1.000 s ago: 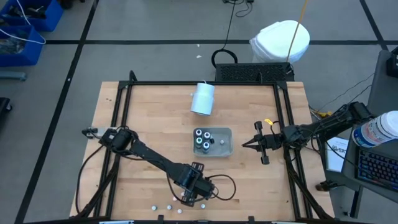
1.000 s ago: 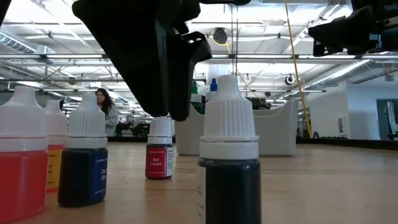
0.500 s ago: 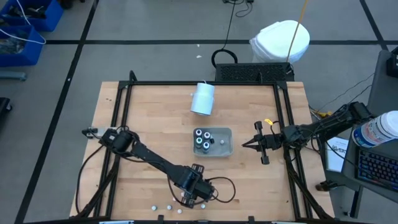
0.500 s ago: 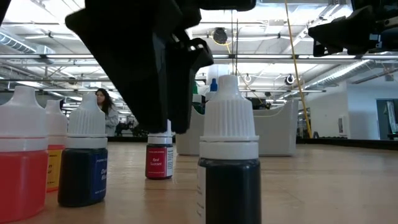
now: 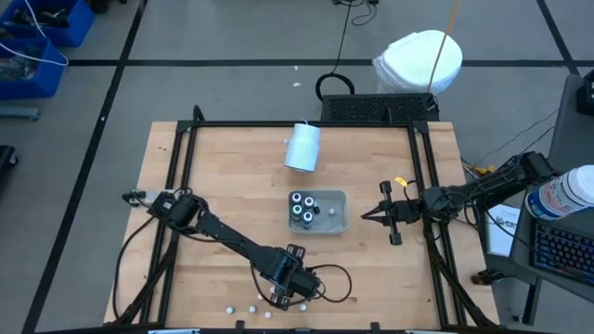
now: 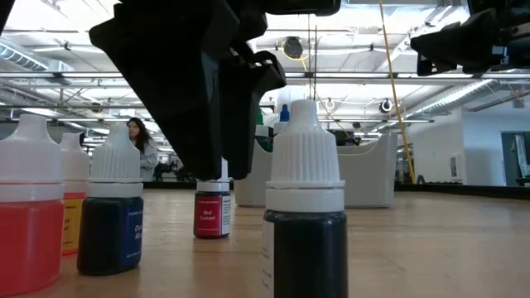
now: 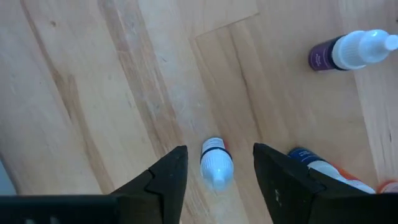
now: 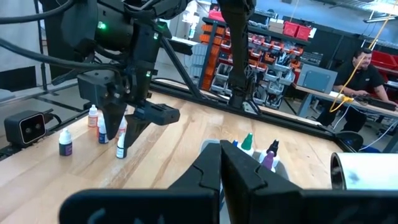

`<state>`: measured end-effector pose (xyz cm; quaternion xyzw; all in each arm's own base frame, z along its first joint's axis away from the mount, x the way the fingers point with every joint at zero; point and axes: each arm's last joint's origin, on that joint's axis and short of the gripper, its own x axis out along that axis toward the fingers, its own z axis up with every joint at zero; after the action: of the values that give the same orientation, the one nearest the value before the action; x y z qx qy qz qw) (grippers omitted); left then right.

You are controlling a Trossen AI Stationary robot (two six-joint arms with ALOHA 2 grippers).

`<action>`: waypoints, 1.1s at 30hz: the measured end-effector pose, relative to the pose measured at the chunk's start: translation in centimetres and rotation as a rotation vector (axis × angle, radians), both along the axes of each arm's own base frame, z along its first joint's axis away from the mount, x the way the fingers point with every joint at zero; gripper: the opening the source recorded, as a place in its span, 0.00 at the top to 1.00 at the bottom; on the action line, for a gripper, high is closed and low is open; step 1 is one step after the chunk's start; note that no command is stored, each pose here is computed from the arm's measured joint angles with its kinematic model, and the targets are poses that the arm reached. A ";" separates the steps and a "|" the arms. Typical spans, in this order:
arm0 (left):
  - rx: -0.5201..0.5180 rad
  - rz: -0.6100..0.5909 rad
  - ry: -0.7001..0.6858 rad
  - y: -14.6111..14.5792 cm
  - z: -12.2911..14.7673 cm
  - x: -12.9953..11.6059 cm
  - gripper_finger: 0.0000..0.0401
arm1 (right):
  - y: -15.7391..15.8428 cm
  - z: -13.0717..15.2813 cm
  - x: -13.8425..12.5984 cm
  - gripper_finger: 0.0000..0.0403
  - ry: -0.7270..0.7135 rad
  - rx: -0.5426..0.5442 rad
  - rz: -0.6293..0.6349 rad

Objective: Pick & Place food coloring
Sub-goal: Put the small red food coloring bottle into the gray bin

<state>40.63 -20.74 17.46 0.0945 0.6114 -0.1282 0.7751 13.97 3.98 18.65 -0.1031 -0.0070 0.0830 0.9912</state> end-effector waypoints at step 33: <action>0.094 -0.186 -0.112 0.7 8.2 1.1 0.89 | 0.0 0.0 0.0 1.00 0.008 0.029 0.004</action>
<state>41.75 -20.06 25.63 0.1941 0.5611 -0.1653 0.7875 13.98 3.99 18.63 -0.0884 -0.0046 0.0851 0.9924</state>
